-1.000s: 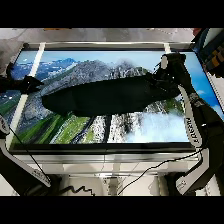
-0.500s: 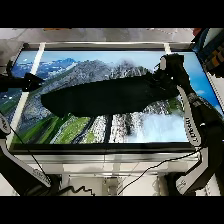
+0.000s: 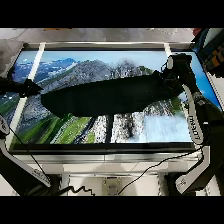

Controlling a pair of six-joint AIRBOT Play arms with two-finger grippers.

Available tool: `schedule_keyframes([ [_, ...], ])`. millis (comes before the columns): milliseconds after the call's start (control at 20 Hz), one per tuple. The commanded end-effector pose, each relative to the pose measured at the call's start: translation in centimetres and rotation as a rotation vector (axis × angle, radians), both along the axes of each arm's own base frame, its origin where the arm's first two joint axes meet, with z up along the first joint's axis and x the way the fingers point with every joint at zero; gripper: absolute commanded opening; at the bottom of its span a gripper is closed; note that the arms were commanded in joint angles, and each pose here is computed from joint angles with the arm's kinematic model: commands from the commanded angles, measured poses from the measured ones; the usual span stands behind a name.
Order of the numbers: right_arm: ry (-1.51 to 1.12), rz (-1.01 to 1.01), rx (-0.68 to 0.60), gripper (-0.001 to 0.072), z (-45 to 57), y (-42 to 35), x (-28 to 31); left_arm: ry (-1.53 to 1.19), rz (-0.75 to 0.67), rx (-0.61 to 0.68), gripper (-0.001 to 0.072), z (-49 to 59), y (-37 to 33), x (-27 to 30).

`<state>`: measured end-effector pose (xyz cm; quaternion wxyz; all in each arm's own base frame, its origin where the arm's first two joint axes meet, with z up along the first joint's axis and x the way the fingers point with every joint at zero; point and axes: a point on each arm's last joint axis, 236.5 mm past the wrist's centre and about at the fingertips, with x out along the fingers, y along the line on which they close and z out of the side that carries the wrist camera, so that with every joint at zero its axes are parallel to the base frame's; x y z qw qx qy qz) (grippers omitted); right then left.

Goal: Fold the clothes and pants, and hang the long-sleeved shirts on hangers.

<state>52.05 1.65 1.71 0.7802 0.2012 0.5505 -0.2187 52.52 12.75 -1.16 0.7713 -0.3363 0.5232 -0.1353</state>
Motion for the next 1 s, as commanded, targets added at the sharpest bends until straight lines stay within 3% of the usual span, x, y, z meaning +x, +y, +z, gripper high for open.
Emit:
schedule_keyframes([
  [0,-0.012,-0.004,-0.001,0.0022,0.1,-0.3,0.3,-0.184,0.135,-0.145,0.0359,4.3,0.6,3.9],
  [200,-0.052,0.0,-0.006,0.0022,0.4,-1.5,1.3,-0.454,0.319,-0.487,0.0359,13.7,1.8,7.9],
  [400,-0.052,0.002,0.001,0.0022,0.4,-1.3,1.3,-0.549,0.344,-0.681,0.0359,18.5,1.9,8.1],
  [950,-0.051,0.002,0.014,0.0022,0.3,-1.0,1.3,-0.547,0.354,-0.715,0.0359,18.5,2.0,8.1],
])
